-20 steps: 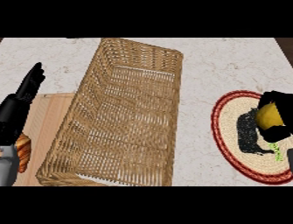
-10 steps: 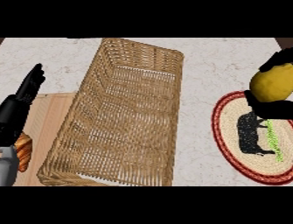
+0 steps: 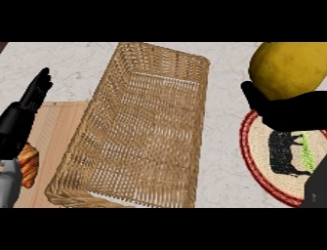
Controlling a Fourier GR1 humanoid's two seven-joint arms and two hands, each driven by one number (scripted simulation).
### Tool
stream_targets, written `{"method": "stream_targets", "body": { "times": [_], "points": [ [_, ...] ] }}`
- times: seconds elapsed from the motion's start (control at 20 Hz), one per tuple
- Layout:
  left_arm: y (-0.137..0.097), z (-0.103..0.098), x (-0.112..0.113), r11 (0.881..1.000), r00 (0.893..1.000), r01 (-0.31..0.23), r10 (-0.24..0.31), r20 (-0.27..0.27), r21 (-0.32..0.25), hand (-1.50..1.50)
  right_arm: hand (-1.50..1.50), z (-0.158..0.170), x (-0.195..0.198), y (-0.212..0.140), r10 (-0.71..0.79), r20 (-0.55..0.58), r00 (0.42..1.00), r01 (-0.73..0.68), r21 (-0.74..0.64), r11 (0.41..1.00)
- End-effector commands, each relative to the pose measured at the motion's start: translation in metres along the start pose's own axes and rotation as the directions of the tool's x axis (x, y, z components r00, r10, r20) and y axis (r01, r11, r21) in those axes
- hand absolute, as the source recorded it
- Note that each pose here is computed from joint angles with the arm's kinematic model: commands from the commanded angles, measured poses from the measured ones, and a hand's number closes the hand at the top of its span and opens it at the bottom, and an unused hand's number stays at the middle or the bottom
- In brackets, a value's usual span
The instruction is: Pick the lemon from the placemat and place it in the basket
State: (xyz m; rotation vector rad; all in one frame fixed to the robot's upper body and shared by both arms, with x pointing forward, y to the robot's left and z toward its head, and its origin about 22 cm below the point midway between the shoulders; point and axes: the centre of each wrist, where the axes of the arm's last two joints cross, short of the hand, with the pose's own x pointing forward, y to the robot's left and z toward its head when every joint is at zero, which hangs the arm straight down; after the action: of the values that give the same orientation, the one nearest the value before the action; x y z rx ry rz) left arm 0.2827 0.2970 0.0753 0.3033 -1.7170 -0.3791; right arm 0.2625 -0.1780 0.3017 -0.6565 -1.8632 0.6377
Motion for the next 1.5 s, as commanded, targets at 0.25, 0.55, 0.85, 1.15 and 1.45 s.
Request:
{"method": "stream_targets", "body": {
  "times": [0.25, 0.55, 0.85, 1.15, 1.45],
  "points": [
    [-0.008, -0.009, -0.003, 1.000, 1.000, -0.008, 0.008, 0.024, -0.014, 0.00, 1.50, -0.049, 0.098, 0.023, 0.007, -0.046, 0.999, -0.001, 0.132, 0.991],
    [0.000, -0.015, -0.008, 1.000, 1.000, 0.001, -0.001, 0.010, 0.005, 0.00, 1.50, -0.065, 0.119, 0.060, 0.035, -0.117, 0.992, -0.008, 0.227, 0.974],
    [-0.011, -0.007, 0.002, 1.000, 1.000, 0.002, -0.002, 0.007, -0.009, 0.00, 1.50, -0.078, 0.105, 0.084, 0.107, -0.182, 0.977, -0.036, 0.356, 0.934],
    [-0.002, -0.003, -0.003, 1.000, 1.000, -0.016, 0.016, -0.012, 0.005, 0.00, 1.50, -0.075, 0.112, 0.113, 0.361, -0.172, 0.917, -0.270, 0.401, 0.876],
    [-0.006, -0.005, 0.001, 1.000, 1.000, -0.014, 0.014, -0.007, 0.003, 0.00, 1.50, -0.071, 0.102, 0.120, 0.498, -0.092, 0.862, -0.409, 0.455, 0.791]
  ]
}}
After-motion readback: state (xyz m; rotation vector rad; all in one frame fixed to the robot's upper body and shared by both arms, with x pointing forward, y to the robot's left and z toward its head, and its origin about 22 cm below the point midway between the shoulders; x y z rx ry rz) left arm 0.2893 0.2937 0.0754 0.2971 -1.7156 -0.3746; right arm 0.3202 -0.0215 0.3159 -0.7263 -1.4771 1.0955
